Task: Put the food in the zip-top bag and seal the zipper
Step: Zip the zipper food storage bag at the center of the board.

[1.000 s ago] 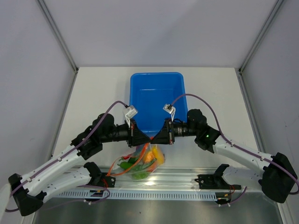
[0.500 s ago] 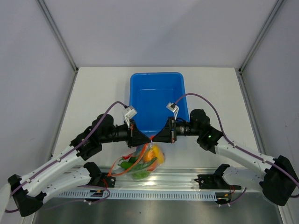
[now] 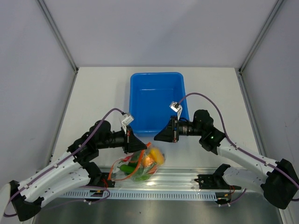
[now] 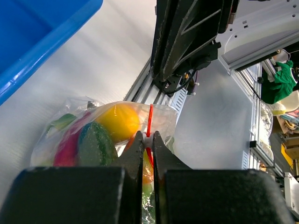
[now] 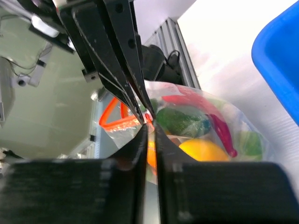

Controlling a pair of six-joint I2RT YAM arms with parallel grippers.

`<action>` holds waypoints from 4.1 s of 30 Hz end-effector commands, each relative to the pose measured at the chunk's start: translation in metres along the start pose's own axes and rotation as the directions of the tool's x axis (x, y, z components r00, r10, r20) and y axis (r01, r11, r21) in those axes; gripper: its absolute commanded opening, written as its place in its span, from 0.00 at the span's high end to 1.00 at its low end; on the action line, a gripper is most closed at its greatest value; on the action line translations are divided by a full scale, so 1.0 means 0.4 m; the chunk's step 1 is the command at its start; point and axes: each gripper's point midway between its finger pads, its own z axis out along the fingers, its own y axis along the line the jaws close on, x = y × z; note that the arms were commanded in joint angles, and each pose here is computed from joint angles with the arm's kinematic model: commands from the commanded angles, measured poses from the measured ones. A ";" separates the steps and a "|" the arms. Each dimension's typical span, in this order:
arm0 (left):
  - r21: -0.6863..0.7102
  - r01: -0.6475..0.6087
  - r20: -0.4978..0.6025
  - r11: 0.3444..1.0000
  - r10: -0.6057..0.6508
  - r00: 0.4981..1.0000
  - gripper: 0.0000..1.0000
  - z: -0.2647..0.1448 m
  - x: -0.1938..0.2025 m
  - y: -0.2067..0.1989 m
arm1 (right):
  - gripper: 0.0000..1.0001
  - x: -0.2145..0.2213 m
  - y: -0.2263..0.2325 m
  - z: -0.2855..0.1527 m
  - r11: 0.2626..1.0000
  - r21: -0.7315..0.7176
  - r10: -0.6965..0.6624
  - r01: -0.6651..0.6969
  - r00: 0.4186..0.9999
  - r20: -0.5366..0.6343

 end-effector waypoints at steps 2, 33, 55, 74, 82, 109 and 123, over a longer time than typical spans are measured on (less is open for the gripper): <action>0.034 -0.007 0.003 0.999 0.007 1.000 0.99 -0.001 -0.015 -0.024 | 0.79 -0.024 0.063 -0.005 0.980 -0.058 -0.191 0.189 0.981 -0.028; 0.063 -0.049 0.051 0.997 0.046 0.998 0.99 -0.018 -0.067 -0.066 | 0.64 0.014 0.073 0.061 0.960 -0.186 -0.244 0.207 0.948 -0.205; 0.028 -0.047 0.052 0.998 0.045 0.998 0.99 -0.027 -0.063 -0.054 | 1.00 0.017 0.060 0.087 0.962 -0.188 -0.235 0.197 0.950 -0.208; -0.046 -0.046 0.040 0.998 0.048 0.998 0.99 -0.078 -0.045 -0.043 | 1.00 -0.084 -0.018 0.017 0.957 0.138 -0.258 0.255 0.966 0.007; -0.075 -0.036 0.042 0.997 0.039 0.998 0.99 -0.100 -0.025 -0.032 | 1.00 -0.078 -0.025 0.001 0.958 0.153 -0.246 0.241 0.969 0.015; -0.216 0.054 0.120 0.975 -0.029 0.992 0.99 -0.206 0.023 0.009 | 1.00 -0.046 -0.015 -0.025 0.964 0.129 -0.231 0.232 0.973 -0.021; -0.112 -0.002 0.098 0.994 0.013 0.995 0.99 -0.180 0.000 -0.039 | 0.38 -0.116 0.041 0.034 0.898 0.036 -0.424 0.439 0.884 -0.194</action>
